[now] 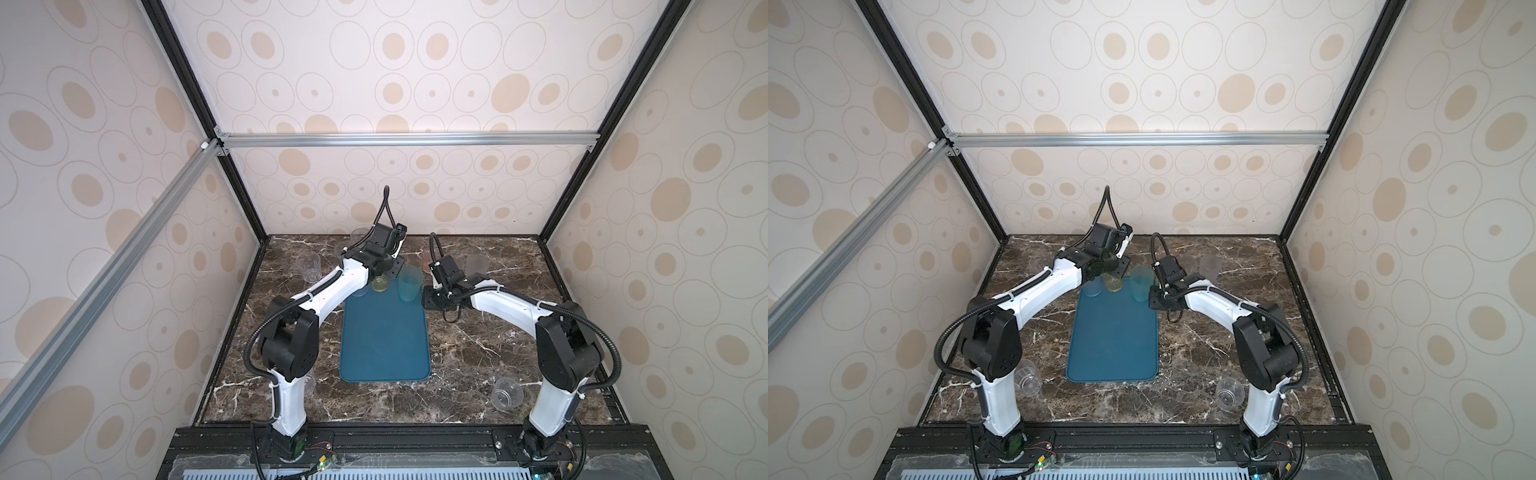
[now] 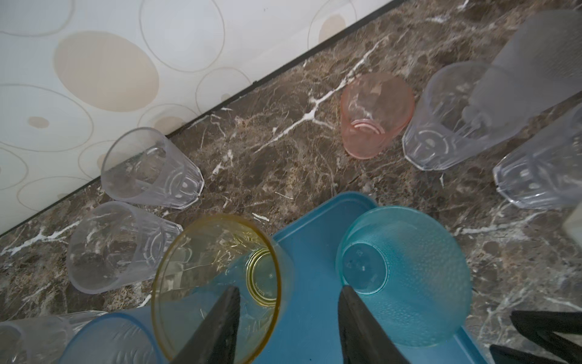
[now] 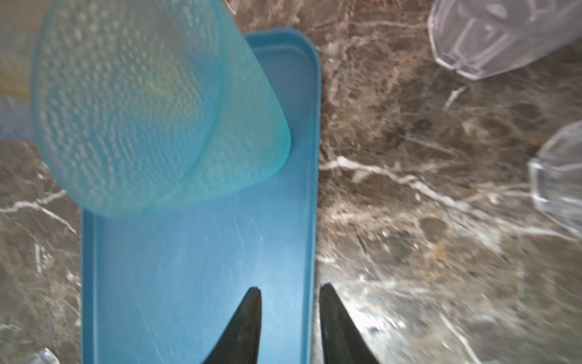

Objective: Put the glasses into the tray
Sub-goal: 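Carry the green glass with the right gripper to the tray's far end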

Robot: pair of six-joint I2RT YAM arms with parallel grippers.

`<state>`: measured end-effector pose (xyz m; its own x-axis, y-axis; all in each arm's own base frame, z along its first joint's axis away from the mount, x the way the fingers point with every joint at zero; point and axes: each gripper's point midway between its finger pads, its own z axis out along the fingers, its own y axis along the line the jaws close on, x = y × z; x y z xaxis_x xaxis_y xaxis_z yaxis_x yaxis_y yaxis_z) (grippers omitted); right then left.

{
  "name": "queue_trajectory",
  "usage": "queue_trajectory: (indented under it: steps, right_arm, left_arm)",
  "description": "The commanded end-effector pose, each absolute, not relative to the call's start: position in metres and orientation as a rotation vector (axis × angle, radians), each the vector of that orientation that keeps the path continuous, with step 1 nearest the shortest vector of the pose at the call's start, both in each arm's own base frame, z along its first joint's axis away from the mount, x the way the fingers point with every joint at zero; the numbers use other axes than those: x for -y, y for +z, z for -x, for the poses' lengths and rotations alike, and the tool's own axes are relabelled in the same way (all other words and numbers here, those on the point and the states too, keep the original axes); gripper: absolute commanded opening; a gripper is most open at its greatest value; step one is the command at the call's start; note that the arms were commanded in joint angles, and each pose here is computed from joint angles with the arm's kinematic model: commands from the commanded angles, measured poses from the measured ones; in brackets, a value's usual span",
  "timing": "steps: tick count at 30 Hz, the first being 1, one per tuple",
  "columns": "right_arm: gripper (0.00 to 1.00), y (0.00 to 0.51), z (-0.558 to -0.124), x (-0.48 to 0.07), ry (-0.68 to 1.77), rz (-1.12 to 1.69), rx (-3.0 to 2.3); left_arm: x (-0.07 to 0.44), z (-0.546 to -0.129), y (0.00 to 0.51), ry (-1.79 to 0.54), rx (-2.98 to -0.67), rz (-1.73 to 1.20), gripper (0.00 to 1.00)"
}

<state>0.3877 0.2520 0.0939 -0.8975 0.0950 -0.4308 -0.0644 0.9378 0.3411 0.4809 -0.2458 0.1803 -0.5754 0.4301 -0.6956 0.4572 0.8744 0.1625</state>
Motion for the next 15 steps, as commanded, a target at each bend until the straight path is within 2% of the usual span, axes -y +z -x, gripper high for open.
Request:
queue_trajectory:
  steps: [1, 8, 15]
  right_arm:
    - [0.34, 0.092, -0.404, -0.264, 0.555, -0.075, -2.579]
    - [0.34, 0.079, -0.41, -0.267, 0.531, -0.071, -2.599]
    - [0.33, 0.076, -0.415, -0.268, 0.52, -0.065, -2.597]
  left_arm:
    - [0.237, -0.485, 0.193, -0.03, -2.26, -0.662, 0.51]
    - [0.241, -0.489, 0.176, -0.048, -2.298, -0.671, 0.48]
    - [0.245, -0.493, 0.165, -0.064, -2.321, -0.683, 0.35]
